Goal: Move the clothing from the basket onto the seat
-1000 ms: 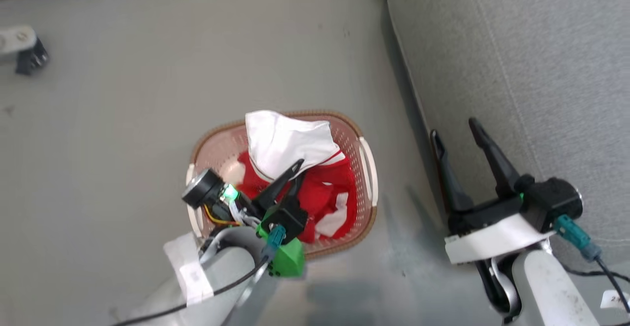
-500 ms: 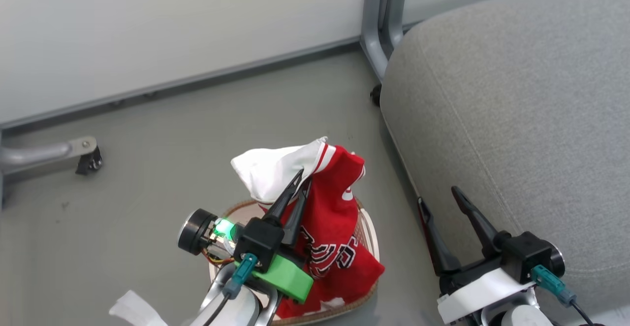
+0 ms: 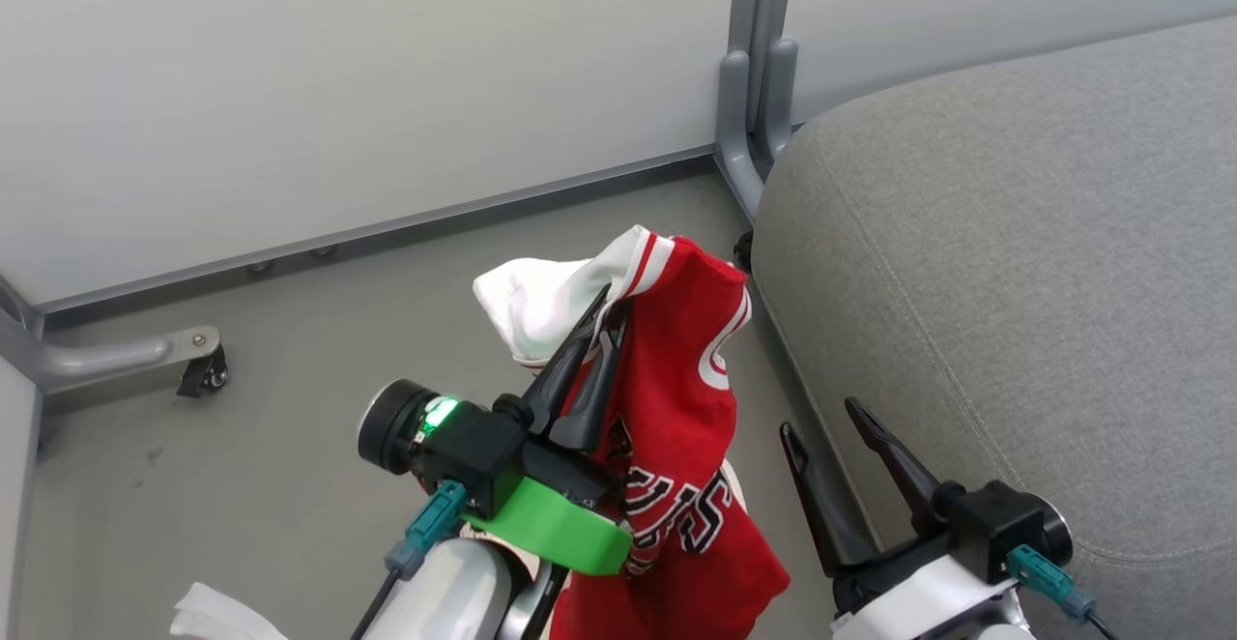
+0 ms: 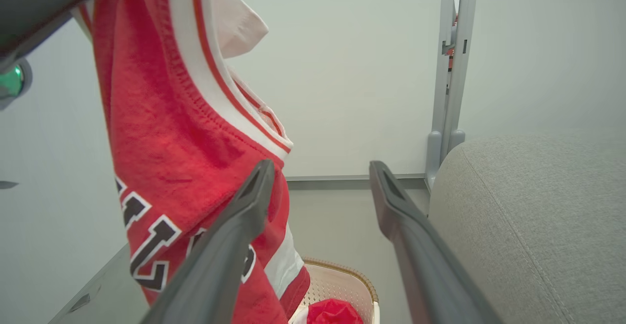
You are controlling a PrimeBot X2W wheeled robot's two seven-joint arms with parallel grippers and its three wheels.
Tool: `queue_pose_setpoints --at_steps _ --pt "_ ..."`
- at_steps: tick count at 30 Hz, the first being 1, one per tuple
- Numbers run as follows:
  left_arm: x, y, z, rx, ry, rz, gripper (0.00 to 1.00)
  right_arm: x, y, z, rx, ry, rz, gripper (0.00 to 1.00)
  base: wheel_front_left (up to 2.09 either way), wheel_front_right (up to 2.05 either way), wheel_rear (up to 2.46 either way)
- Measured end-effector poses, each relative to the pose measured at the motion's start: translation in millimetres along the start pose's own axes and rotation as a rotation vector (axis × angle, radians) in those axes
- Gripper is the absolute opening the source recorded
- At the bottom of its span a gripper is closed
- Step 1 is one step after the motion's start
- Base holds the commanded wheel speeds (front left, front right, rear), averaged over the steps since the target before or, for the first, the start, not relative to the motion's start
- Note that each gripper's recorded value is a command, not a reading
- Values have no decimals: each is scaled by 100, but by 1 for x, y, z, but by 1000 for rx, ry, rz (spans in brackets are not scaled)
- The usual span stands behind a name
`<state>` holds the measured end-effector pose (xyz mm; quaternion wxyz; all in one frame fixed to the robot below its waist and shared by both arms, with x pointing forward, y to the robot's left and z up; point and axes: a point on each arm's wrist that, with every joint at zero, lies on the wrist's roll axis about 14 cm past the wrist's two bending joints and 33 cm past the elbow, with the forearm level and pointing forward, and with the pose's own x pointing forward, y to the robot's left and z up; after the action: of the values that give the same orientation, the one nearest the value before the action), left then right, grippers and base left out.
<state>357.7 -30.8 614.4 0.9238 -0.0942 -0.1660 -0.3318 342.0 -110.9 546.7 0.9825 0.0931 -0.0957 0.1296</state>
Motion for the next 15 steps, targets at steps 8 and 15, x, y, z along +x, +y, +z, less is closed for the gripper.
queue_pose_setpoints --at_steps 8,15 --pt "7 -2 0 14 -4 -29 0 6 28 -3 90 3 77 100 0 0 0" --pt "16 -13 11 7 -42 -78 0 7 53 -31 65 101 188 100 0 0 0"
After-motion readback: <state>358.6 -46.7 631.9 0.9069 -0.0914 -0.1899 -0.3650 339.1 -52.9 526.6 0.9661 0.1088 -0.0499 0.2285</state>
